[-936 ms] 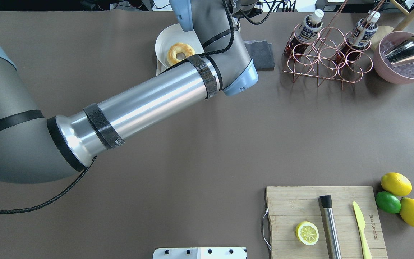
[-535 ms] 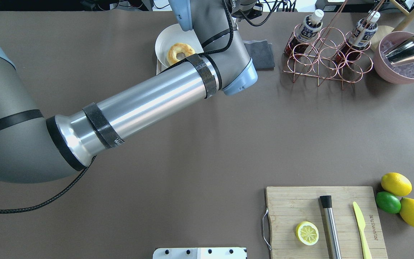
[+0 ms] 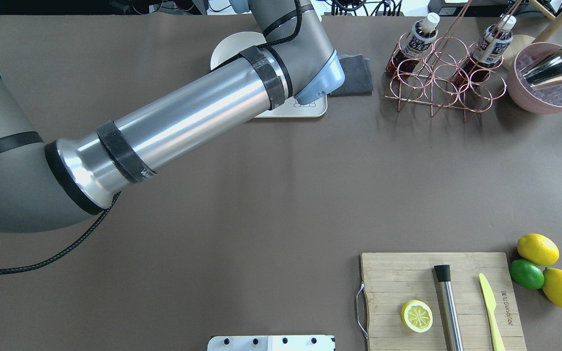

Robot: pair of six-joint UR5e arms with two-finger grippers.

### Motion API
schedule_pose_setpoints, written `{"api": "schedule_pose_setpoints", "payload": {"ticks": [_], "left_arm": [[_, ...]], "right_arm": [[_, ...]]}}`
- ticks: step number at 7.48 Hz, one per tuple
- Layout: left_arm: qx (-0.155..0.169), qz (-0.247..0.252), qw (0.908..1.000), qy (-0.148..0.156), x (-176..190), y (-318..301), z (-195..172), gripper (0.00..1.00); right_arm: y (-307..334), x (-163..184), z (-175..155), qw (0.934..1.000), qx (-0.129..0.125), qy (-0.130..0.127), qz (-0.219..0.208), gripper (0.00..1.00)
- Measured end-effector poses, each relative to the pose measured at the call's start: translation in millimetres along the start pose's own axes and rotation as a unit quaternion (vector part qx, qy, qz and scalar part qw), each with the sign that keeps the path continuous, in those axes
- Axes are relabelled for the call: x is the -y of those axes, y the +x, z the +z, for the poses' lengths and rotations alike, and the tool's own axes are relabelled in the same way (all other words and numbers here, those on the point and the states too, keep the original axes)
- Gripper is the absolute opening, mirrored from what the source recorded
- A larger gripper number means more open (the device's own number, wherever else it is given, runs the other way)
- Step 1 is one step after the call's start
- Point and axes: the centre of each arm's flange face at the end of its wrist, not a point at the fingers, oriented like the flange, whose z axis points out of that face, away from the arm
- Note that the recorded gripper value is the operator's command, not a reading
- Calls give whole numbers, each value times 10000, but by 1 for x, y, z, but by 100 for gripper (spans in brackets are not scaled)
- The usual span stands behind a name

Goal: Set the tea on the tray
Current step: 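Open the left gripper and withdraw it away from the tray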

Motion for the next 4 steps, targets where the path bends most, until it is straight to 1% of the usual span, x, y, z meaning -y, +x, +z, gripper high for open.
{"api": "schedule_pose_setpoints", "payload": {"ticks": [2,3,4], "left_arm": [[-102,-52,9998,-181,3,-26,-33,99],[-150,-103,9993,-321,-6,-56,-45,99],[-190,-121,9983,-529,-17,-103,-52,99]], "right_arm": [[2,-1,1,10000,-9,-14,15,99],[7,-2,1,10000,-24,-21,60,100],[17,-8,0,9999,-49,-32,147,100]]}}
